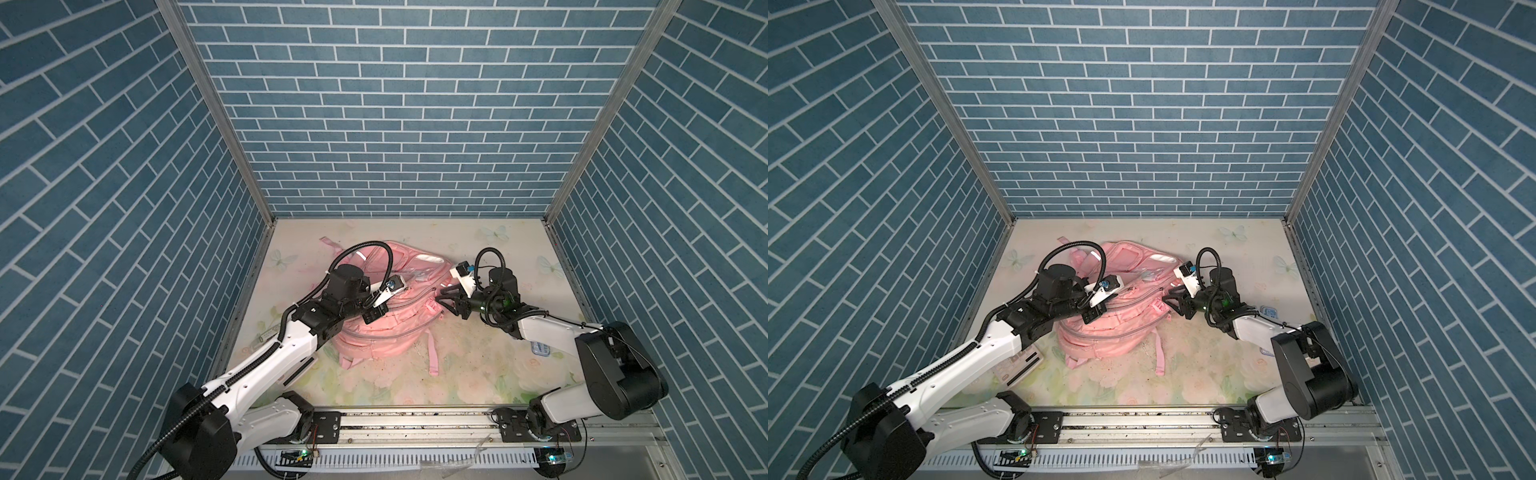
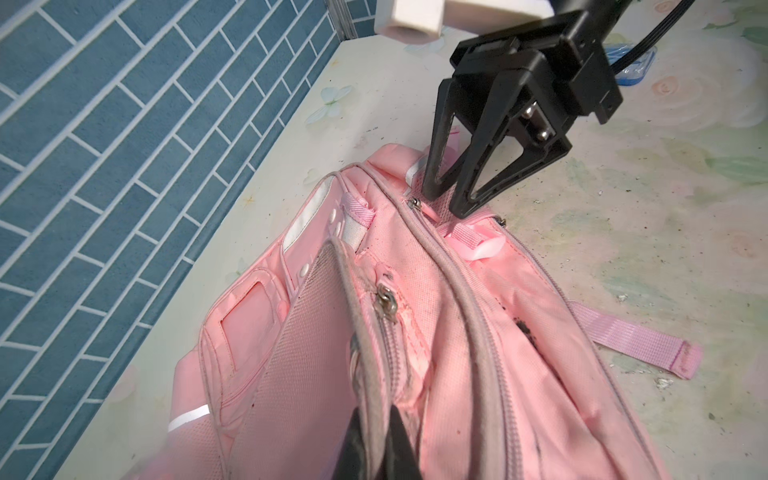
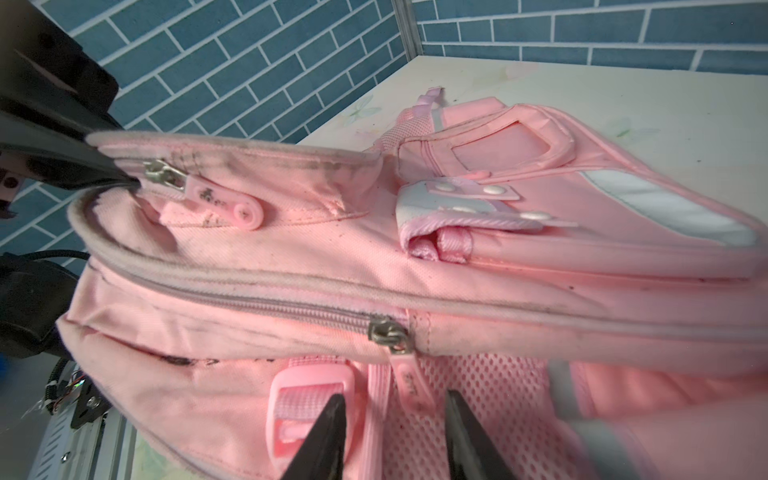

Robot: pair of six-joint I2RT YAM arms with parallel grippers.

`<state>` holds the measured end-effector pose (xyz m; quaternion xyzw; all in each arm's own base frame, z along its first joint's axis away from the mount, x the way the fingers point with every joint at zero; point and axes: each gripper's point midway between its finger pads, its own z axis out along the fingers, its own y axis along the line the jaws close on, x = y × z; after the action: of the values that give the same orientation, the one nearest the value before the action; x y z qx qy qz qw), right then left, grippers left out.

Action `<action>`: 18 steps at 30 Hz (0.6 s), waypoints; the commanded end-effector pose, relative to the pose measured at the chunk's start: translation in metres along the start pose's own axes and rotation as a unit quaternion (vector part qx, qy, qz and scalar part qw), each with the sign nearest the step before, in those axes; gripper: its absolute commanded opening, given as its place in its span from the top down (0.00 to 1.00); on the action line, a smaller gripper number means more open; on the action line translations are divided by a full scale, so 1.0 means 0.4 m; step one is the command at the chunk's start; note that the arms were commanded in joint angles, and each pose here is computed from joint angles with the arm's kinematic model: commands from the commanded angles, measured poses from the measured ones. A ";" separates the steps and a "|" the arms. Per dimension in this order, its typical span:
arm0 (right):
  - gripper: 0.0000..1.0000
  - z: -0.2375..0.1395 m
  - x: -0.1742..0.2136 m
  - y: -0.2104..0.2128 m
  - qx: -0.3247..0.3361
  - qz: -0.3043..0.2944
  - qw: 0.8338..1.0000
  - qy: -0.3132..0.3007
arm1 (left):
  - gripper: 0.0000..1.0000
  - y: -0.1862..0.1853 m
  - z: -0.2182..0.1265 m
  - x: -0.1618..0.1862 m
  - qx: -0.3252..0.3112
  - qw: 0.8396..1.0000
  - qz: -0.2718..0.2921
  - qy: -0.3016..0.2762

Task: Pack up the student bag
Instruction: 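Grasp the pink-tabbed zipper pull with the right gripper while the left grips the bag top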

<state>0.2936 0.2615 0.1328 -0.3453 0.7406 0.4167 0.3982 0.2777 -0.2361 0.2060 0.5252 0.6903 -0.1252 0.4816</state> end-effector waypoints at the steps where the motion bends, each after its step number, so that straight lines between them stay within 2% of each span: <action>1: 0.60 0.019 -0.007 0.016 -0.042 -0.017 0.999 -0.008 | 1.00 0.044 -0.047 -0.148 -0.024 0.991 0.048 -0.120; 9: 0.63 0.057 -0.001 0.022 -0.100 -0.001 0.995 -0.018 | 1.00 0.051 -0.044 -0.152 -0.018 0.991 0.032 -0.131; 12: 0.63 0.064 -0.007 0.017 -0.103 -0.007 0.994 -0.023 | 1.00 0.056 -0.041 -0.148 -0.020 0.991 0.025 -0.132; 18: 0.71 0.053 -0.022 0.038 -0.118 -0.033 0.992 -0.038 | 1.00 0.069 -0.038 -0.140 -0.031 0.991 0.016 -0.127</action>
<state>0.2966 0.2832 0.1225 -0.3760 0.6918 0.4822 0.3841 0.2819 -0.2348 0.2099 0.5116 0.6886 -0.1506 0.4913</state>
